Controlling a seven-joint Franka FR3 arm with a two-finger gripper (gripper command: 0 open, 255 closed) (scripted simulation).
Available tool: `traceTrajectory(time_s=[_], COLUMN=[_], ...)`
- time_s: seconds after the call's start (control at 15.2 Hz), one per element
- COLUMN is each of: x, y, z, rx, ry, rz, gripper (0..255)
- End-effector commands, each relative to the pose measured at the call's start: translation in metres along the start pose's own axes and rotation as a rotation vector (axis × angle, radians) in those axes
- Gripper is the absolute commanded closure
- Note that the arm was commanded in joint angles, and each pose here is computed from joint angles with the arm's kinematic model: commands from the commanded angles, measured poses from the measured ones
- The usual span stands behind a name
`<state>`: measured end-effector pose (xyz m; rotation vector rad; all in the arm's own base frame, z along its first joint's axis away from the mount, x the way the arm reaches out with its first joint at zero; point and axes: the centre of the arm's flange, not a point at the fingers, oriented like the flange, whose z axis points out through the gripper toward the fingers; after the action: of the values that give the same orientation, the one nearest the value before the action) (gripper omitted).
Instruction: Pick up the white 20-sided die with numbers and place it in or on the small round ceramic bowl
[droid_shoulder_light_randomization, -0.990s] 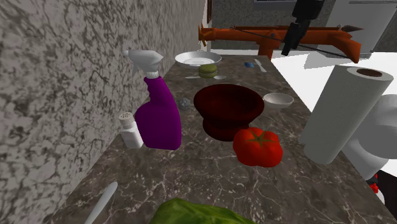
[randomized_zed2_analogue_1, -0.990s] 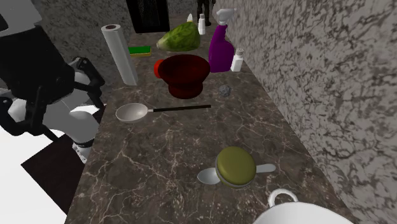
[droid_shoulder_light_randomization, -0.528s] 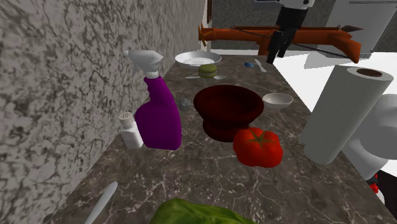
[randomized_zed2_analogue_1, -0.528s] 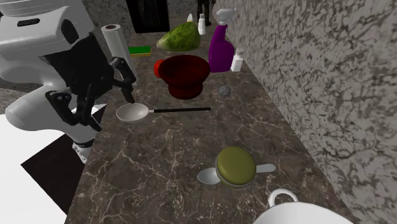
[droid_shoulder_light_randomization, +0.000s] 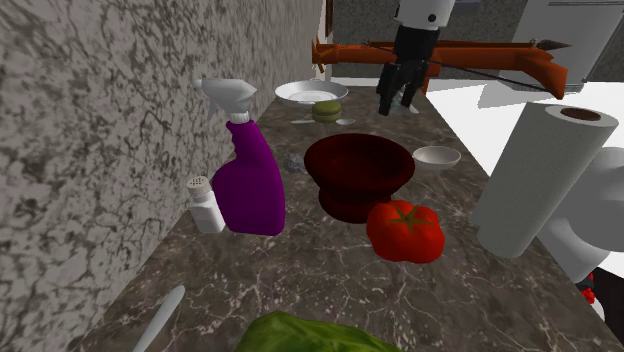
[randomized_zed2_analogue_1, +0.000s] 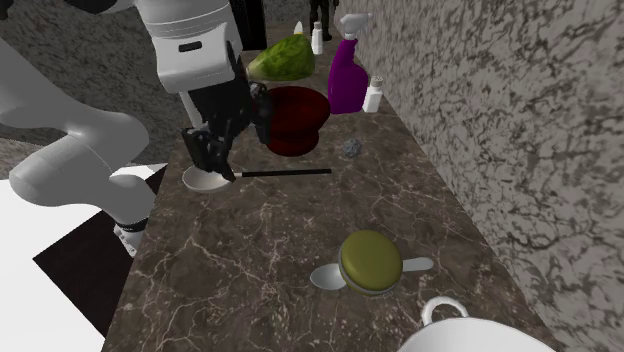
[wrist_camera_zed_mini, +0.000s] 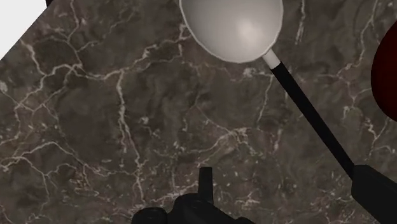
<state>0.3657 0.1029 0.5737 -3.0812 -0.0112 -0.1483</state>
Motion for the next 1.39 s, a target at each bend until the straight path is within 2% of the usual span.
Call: traceTrajectory(time_s=[0.0,1.06,1.32], x=[0.007,0.089,0.092], y=[-0.022,-0.192,-0.2], z=[0.011,0.067,0.084], rx=[0.017,0.14,0.145], ry=[-0.004,-0.039,-0.04], rz=[0.014,0.108,0.111], gripper=[0,0,0])
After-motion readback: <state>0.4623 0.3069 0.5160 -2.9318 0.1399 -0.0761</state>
